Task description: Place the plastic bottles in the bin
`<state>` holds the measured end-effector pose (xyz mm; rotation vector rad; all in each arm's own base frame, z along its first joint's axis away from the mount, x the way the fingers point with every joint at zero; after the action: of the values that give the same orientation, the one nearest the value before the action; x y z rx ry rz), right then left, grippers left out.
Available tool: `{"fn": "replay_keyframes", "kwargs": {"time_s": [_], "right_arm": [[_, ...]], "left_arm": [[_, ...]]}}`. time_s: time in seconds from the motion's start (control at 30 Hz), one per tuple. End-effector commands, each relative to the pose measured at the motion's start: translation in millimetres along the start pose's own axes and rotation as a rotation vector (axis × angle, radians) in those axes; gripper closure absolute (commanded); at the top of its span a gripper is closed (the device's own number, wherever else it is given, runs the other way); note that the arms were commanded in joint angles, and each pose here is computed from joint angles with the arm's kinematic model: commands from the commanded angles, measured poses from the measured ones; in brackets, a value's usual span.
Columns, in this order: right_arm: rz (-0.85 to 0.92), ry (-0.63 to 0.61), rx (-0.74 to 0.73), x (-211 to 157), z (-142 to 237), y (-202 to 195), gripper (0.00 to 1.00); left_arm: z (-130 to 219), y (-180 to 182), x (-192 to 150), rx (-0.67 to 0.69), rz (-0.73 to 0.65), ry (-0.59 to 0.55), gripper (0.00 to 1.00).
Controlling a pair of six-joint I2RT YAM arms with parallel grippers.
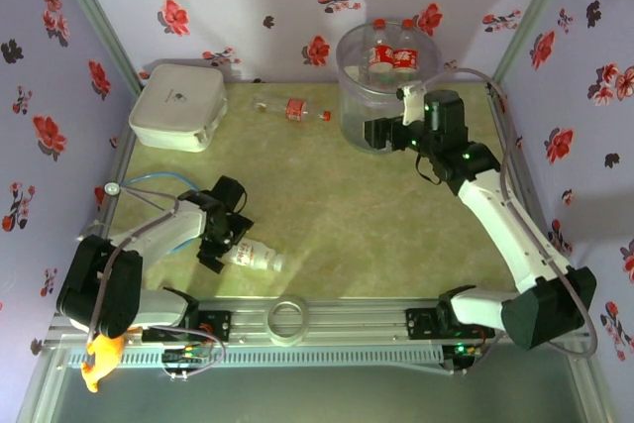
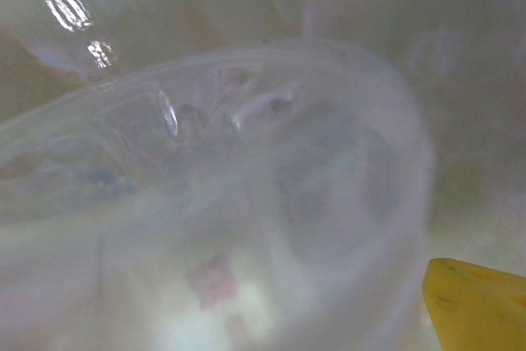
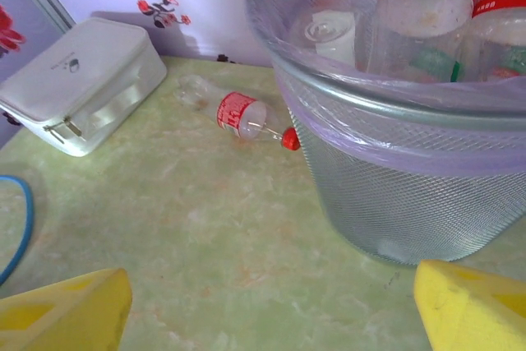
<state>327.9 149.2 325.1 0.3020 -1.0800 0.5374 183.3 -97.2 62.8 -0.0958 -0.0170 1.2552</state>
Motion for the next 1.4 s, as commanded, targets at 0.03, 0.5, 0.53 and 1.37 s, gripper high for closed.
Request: {"fn": "replay_keyframes", "kwargs": {"time_s": [0.03, 0.5, 0.53, 1.37], "right_arm": [[-0.009, -0.005, 0.051, -3, 7, 11, 0.10], [-0.148, 0.226, 0.298, -64, -26, 73, 0.11], [-0.158, 0.235, 0.321, -65, -28, 79, 0.11], [-0.147, 0.442, 0.699, -131, -110, 216, 0.13]], "left_arm": [[-11, -4, 0, -0.002, 0.032, -0.008, 0.07], [12, -37, -6, -0.096, -0.033, 0.000, 0.30], [17, -41, -7, -0.112, -0.039, 0.002, 0.31], [56, -110, -36, -0.415, -0.171, 0.174, 0.42]]}}
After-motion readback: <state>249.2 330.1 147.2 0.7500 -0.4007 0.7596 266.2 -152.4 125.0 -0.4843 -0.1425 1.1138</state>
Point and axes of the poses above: each hand's point on the last joint's axis, 136 mm out from that joint toward the fingers, its own z axis back along the fingers, its own y axis along the line the jaws close on, x = y × z, the point moved 4 cm from there along z, back along the fingers, and after that the axes turned 15 degrees about z, right-handed, at the moved point
